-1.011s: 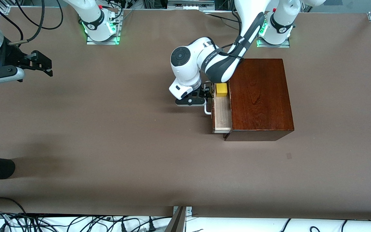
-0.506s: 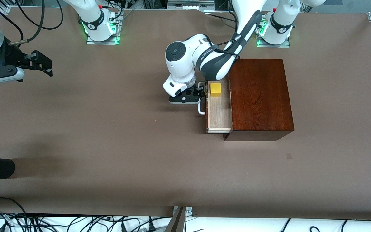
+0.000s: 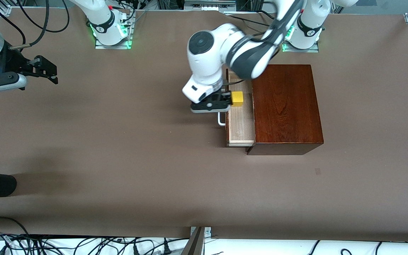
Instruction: Open drawer, take yellow block, close drawer
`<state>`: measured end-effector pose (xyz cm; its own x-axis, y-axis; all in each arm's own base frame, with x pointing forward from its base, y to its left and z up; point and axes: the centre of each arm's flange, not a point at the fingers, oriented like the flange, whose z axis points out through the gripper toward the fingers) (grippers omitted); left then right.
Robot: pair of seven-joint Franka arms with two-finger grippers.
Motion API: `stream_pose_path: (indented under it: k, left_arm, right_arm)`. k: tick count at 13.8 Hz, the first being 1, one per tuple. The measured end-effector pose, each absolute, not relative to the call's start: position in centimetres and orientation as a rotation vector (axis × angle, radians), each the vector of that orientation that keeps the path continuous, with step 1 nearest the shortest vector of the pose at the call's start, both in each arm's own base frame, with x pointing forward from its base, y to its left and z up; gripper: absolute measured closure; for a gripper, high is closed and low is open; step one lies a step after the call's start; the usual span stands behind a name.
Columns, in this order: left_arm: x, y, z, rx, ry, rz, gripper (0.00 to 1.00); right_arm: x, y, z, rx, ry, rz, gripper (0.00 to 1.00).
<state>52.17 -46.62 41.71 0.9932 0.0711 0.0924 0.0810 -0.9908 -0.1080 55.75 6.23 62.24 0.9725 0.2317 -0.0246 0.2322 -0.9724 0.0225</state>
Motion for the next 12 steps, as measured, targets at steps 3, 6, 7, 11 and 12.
stream_pose_path:
  k: [3,6,7,11,12]
  left_arm:
    - [54.9,-39.5,48.8,-3.018,-0.147,-0.15,0.0]
    - [56.5,-32.7,53.4,-2.967,-0.071,-0.041,0.0]
    - [56.9,-31.1,54.3,-2.955,-0.04,-0.005,0.0]
    - [60.7,-21.6,55.6,-2.955,0.073,0.069,0.0]
    - [61.5,-19.3,55.7,-2.966,0.091,0.082,0.0]
  right_arm:
    - [55.9,6.3,62.1,3.094,0.365,-0.035,0.0]
    - [56.5,7.3,60.9,3.088,0.392,-0.052,0.0]
    - [56.8,7.9,60.4,3.085,0.405,-0.056,0.0]
    - [57.0,8.7,59.8,3.081,0.425,-0.067,0.0]
    - [57.0,9.1,59.7,3.079,0.436,-0.069,0.0]
